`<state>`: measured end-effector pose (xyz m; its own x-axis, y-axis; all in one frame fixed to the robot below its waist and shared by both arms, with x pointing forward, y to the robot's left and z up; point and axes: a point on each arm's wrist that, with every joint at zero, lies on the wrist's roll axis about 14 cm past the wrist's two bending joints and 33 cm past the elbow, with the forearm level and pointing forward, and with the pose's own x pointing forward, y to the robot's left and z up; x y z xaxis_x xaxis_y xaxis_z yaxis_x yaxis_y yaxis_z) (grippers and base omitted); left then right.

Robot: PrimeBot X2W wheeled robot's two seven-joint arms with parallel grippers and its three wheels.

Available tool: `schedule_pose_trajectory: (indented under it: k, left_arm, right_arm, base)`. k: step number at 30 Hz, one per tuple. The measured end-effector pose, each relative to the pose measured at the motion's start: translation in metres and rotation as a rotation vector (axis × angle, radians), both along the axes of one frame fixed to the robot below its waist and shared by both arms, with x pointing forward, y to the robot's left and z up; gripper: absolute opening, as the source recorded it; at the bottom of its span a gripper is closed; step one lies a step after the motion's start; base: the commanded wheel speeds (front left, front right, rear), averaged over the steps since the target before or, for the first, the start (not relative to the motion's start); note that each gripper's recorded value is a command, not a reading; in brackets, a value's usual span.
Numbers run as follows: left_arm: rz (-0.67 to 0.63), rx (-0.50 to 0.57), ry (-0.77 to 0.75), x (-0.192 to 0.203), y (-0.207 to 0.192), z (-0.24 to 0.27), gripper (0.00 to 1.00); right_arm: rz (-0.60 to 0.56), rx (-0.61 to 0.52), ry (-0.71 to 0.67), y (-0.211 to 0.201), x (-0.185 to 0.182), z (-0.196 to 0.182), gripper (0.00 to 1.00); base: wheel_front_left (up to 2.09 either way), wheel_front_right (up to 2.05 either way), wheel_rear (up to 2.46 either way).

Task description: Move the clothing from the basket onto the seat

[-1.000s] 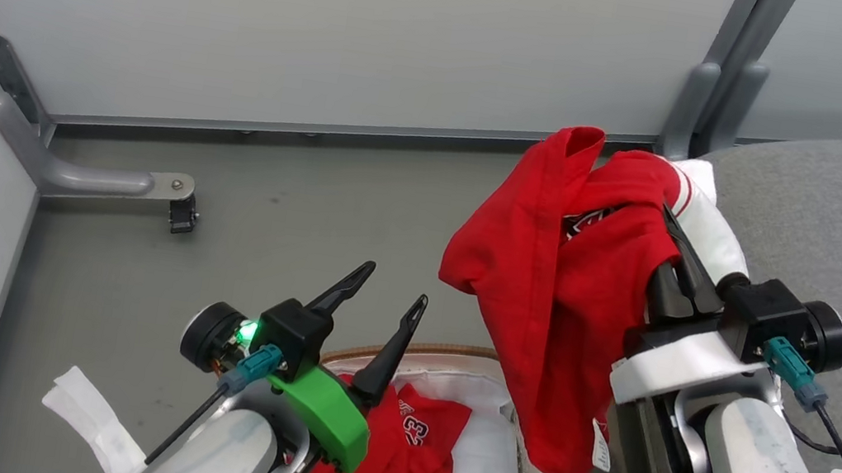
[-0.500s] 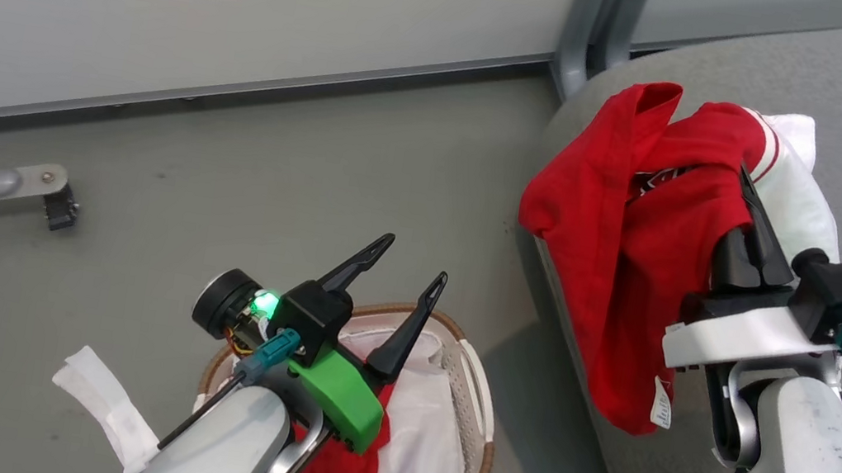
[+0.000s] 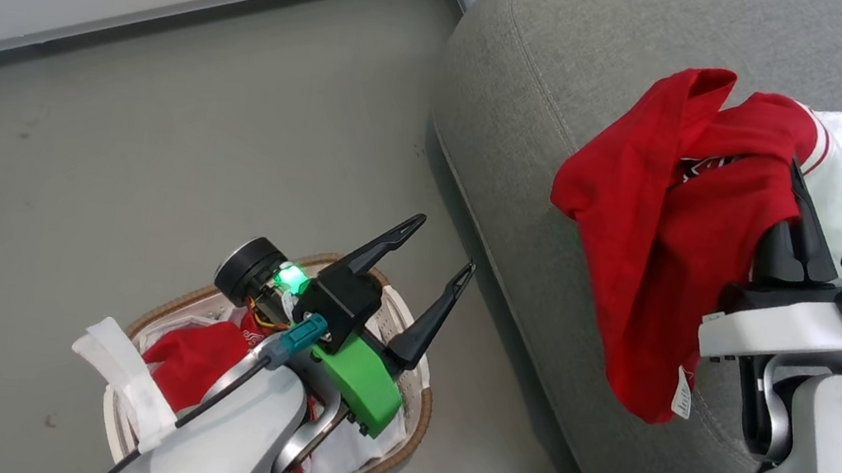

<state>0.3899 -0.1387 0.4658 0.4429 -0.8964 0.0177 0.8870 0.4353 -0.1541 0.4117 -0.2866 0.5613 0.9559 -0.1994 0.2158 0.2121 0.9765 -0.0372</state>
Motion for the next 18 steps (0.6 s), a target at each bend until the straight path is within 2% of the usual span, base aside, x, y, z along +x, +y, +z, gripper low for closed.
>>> schedule_pose_trajectory:
  k: [8, 18]
  left_arm:
    - [-0.046, -0.021, 0.013, 0.004, -0.012, -0.008, 1.0]
    - [-0.011, -0.007, 0.023, 0.022, 0.002, -0.025, 1.0]
  right_arm:
    - [-0.06, -0.015, 0.015, -0.022, 0.017, -0.006, 0.0]
    - [-0.109, -0.18, -0.089, -0.06, 0.084, 0.045, 0.0]
  base:
    - [0.0, 0.0, 0.0]
    - [0.0, 0.0, 0.0]
